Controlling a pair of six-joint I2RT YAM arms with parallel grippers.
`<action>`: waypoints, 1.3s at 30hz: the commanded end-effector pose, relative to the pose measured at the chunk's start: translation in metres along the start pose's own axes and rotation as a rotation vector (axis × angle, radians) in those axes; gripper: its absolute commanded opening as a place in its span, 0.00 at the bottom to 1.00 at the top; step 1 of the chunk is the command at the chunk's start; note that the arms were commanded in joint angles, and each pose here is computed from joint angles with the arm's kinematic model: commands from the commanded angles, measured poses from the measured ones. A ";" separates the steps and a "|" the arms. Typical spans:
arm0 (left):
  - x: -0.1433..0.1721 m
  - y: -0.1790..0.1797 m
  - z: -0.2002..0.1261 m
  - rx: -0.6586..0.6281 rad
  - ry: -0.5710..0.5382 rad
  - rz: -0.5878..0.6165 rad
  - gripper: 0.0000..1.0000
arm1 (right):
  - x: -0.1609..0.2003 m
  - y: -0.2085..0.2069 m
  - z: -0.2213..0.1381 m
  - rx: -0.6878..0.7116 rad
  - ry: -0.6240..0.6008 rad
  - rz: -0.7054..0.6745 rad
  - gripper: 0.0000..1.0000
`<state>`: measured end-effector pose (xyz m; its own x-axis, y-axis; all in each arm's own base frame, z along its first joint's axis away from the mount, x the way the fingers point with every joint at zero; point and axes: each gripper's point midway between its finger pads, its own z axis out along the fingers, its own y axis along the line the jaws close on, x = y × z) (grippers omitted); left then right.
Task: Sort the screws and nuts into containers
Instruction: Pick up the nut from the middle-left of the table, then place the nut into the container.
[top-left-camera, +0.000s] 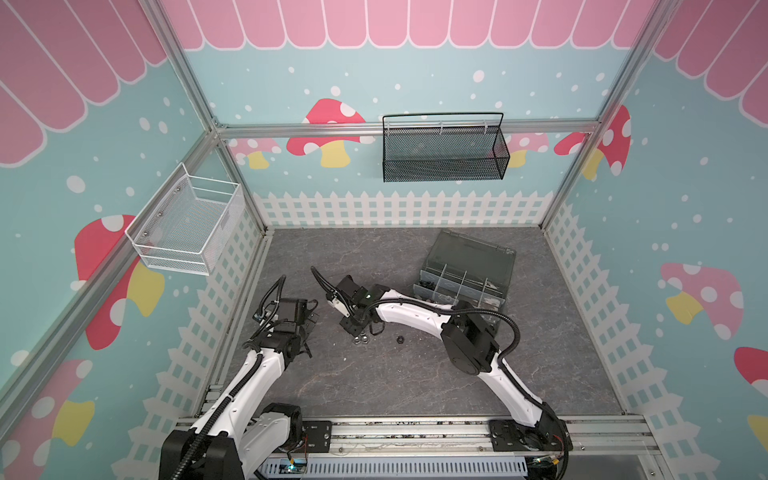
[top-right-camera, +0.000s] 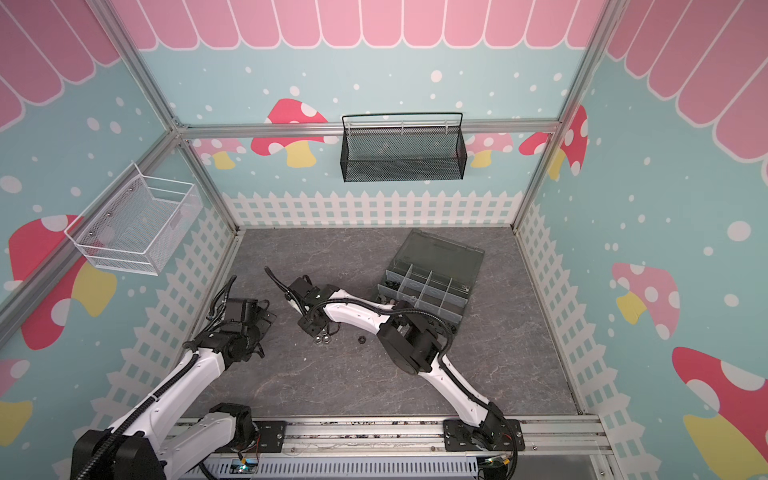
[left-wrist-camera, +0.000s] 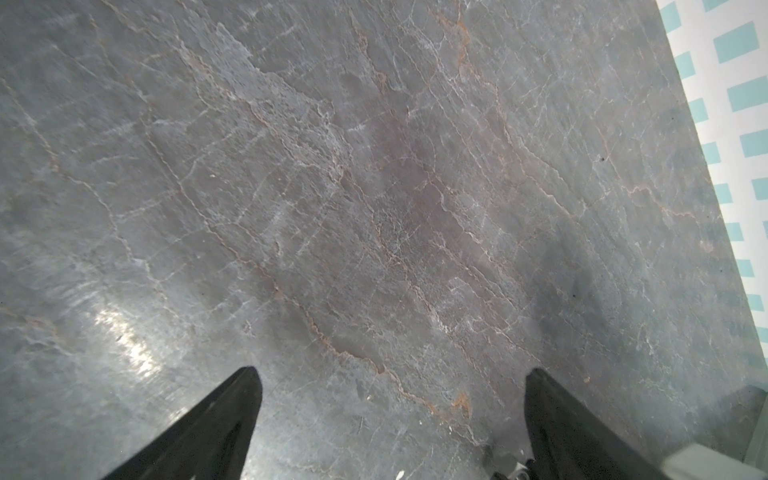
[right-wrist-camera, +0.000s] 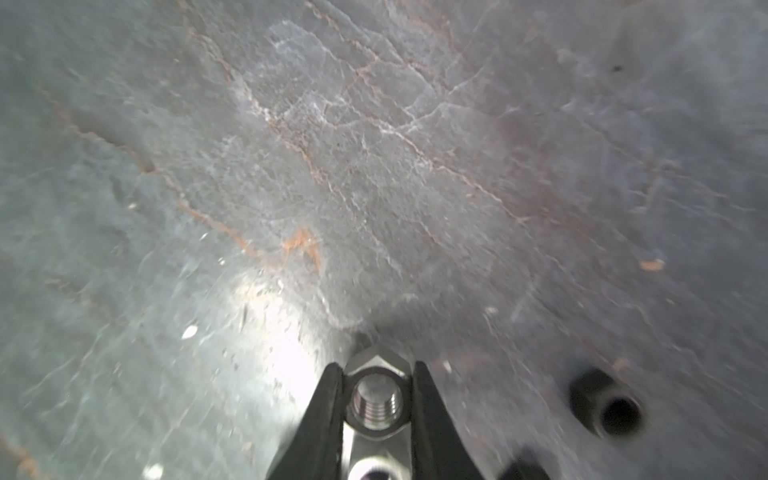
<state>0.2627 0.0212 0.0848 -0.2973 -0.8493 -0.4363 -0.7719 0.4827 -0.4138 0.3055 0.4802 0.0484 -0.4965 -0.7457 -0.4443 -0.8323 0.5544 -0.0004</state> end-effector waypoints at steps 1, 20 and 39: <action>-0.003 -0.003 0.000 0.008 -0.006 -0.010 1.00 | -0.024 -0.010 -0.044 0.021 -0.099 0.039 0.00; 0.001 -0.013 0.004 0.030 0.029 0.006 1.00 | 0.044 -0.162 -0.157 0.216 -0.250 0.437 0.00; 0.041 -0.075 0.005 0.094 0.100 0.189 1.00 | 0.150 -0.250 -0.149 0.334 -0.123 0.672 0.00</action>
<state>0.2986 -0.0421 0.0836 -0.4873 -0.7726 -0.4070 -0.6716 0.6295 -0.3908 0.4016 0.1742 0.1232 -0.8178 -0.1796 -0.5468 -0.2329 0.9721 0.0289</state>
